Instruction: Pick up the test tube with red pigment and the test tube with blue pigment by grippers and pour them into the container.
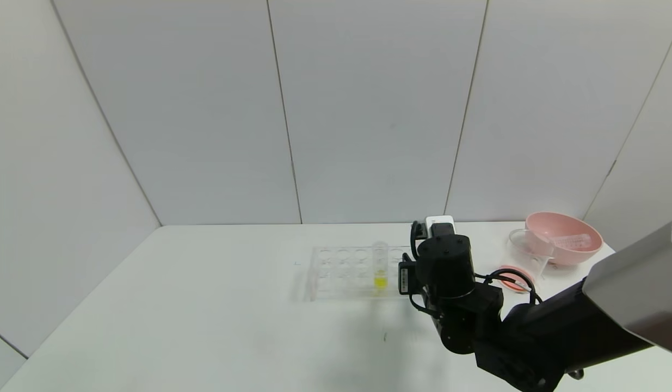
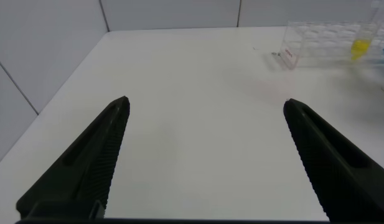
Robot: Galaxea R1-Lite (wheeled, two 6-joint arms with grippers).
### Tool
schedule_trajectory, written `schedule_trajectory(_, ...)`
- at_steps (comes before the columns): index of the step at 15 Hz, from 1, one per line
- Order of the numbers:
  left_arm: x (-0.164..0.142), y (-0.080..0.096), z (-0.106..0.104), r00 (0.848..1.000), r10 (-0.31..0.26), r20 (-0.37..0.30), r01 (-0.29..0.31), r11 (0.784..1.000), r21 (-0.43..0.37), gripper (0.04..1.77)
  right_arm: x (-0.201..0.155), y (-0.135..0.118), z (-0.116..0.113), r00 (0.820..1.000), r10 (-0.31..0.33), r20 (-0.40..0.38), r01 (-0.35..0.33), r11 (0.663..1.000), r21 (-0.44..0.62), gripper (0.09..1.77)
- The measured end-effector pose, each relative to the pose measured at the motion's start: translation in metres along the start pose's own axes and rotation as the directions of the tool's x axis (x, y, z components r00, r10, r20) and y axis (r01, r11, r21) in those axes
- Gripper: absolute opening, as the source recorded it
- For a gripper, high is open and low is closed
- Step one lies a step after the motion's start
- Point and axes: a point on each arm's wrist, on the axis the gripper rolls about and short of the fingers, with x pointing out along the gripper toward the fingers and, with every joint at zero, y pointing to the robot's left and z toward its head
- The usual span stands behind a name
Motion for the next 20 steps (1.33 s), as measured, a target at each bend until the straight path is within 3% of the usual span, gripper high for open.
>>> schedule_trajectory(3,0.000,0.000,0.000,1.000,0.000,0.000,0.000,1.000,0.000,1.76,0.000,-0.001,-0.002,1.000,-0.001,-0.005,0.001,1.000,-0.002,0.49)
schedule_trajectory(10,0.000,0.000,0.000,1.000,0.000,0.000,0.000,1.000,0.000,1.76,0.000,-0.004,0.000,1.000,-0.008,-0.003,0.008,1.000,0.000,0.49)
schedule_trajectory(20,0.000,0.000,0.000,1.000,0.000,0.000,0.000,1.000,0.000,1.76,-0.026,-0.017,0.055,0.993,0.035,0.111,-0.033,0.999,-0.025,0.49)
